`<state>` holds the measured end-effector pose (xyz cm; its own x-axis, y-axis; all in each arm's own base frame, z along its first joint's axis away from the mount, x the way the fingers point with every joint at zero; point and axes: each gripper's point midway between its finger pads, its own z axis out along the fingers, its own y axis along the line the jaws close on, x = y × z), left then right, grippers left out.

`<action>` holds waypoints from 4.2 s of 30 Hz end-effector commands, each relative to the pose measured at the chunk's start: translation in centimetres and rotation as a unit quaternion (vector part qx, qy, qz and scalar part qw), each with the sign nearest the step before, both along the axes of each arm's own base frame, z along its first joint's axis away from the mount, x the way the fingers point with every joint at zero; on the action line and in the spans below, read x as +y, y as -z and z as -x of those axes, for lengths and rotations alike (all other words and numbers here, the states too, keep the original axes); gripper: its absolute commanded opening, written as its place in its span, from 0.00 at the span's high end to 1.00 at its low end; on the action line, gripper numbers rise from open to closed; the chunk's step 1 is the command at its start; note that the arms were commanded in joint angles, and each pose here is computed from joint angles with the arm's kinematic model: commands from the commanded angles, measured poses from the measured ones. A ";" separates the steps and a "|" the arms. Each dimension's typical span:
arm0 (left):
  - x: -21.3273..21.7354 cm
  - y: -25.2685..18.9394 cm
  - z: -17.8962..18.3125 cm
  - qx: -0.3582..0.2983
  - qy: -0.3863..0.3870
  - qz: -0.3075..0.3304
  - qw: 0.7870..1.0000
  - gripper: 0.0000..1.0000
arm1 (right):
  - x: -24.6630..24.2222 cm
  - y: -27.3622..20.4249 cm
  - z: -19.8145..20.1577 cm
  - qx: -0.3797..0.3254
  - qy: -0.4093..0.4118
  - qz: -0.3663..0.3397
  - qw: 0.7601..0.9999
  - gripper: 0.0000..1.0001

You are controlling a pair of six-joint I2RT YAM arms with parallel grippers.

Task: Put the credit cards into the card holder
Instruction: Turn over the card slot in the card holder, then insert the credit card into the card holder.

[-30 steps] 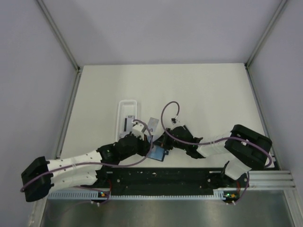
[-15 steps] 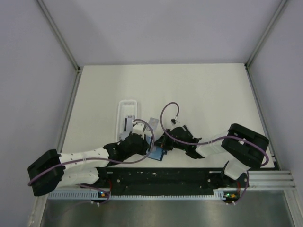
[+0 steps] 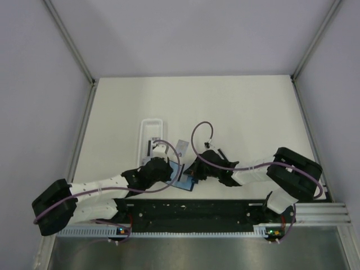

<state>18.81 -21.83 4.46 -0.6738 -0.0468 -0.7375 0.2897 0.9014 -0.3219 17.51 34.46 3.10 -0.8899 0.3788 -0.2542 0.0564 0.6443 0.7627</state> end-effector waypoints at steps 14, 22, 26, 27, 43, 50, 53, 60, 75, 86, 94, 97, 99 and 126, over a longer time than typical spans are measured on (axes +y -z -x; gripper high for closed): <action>-3.3 2.0 2.4 0.057 0.080 0.046 0.994 1.00 | -5.0 2.3 3.0 0.025 -0.078 0.184 0.980 1.00; -2.6 1.9 3.4 0.059 0.079 0.055 0.994 1.00 | -6.4 2.3 3.5 0.007 -0.114 0.219 0.969 1.00; -2.0 1.7 3.8 0.058 0.076 0.060 0.994 1.00 | -7.2 2.0 3.4 -0.002 -0.132 0.238 0.962 1.00; -1.9 1.6 3.9 0.056 0.077 0.064 0.993 1.00 | -7.4 1.9 3.2 -0.004 -0.134 0.241 0.961 1.00; -2.1 3.0 6.4 0.080 0.106 0.071 0.989 1.00 | -7.3 -0.4 1.7 -0.031 -0.124 0.206 0.970 1.00; -1.5 3.2 7.3 0.084 0.096 0.082 0.988 1.00 | -5.6 -2.6 1.1 -0.043 -0.101 0.119 0.987 1.00; -1.3 3.4 7.5 0.085 0.094 0.081 0.989 1.00 | -4.7 -3.3 1.5 -0.040 -0.113 0.084 0.989 1.00; -1.8 3.5 7.4 0.086 0.097 0.079 0.988 1.00 | -4.4 -3.4 1.8 -0.035 -0.127 0.078 0.988 1.00; -1.7 4.3 7.6 0.093 0.097 0.068 0.989 1.00 | -6.4 -3.3 1.6 -0.021 -0.126 0.092 0.988 1.00; -1.7 4.4 7.5 0.094 0.096 0.065 0.989 1.00 | -7.0 -2.9 1.9 -0.002 -0.166 0.070 0.984 1.00; -1.8 4.4 7.5 0.094 0.095 0.065 0.989 1.00 | -7.0 -1.6 2.6 0.018 -0.186 0.064 0.980 1.00; -1.8 4.4 7.5 0.095 0.095 0.064 0.989 1.00 | -6.9 -1.2 2.5 0.021 -0.186 0.060 0.980 1.00; -1.8 4.4 7.5 0.095 0.095 0.064 0.989 1.00 | -7.0 -1.0 2.6 0.025 -0.186 0.059 0.981 1.00; -1.7 4.7 7.4 0.095 0.095 0.058 0.989 1.00 | -6.2 0.1 2.9 0.041 -0.193 0.027 0.980 1.00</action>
<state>12.05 -25.28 2.13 -0.7862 -0.0494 -0.6159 0.3889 0.7351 -0.5553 14.39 28.26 3.37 -0.9827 -0.0113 -0.1849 -0.1432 0.6796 0.7195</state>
